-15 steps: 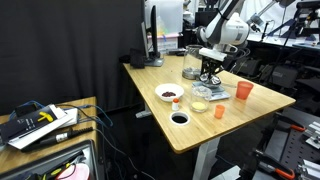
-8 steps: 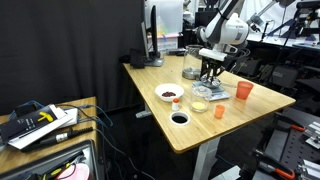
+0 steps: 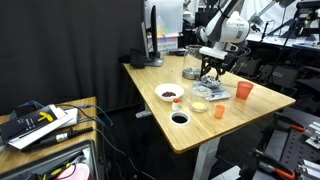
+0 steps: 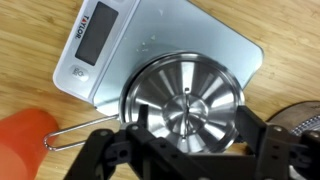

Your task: Close the pan

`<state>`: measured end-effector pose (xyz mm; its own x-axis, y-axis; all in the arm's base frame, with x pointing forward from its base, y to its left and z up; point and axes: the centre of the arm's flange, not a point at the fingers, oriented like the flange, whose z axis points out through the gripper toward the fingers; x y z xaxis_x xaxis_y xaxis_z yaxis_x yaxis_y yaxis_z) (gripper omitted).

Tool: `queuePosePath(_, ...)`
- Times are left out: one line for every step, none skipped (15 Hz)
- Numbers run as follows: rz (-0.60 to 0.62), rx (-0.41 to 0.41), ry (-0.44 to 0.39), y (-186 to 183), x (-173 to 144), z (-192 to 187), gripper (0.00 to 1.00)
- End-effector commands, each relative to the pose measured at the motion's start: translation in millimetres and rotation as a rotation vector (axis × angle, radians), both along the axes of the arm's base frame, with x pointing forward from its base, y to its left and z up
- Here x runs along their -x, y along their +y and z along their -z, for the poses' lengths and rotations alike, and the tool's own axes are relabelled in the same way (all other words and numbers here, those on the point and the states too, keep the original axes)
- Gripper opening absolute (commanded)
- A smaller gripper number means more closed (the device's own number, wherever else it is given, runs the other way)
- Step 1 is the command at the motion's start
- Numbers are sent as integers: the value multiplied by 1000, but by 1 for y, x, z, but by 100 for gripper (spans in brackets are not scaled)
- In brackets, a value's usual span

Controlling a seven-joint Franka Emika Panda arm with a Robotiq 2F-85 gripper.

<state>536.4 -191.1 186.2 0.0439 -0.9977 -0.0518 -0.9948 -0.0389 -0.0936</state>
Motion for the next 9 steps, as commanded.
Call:
queuePosePath(-35,3,5,-3,17,-25,100)
queuePosePath(-69,-4,18,-1,25,-33,100)
queuePosePath(-97,-11,31,0,32,-39,100)
queuePosePath(-142,-32,55,3,43,-44,100)
queuePosePath(-79,-8,28,0,20,-26,100)
queuePosePath(-102,-21,40,3,28,-32,100)
queuePosePath(-113,-28,42,5,33,-36,100)
queuePosePath(-118,-31,43,6,35,-38,100)
queuePosePath(-121,-32,43,6,35,-38,100)
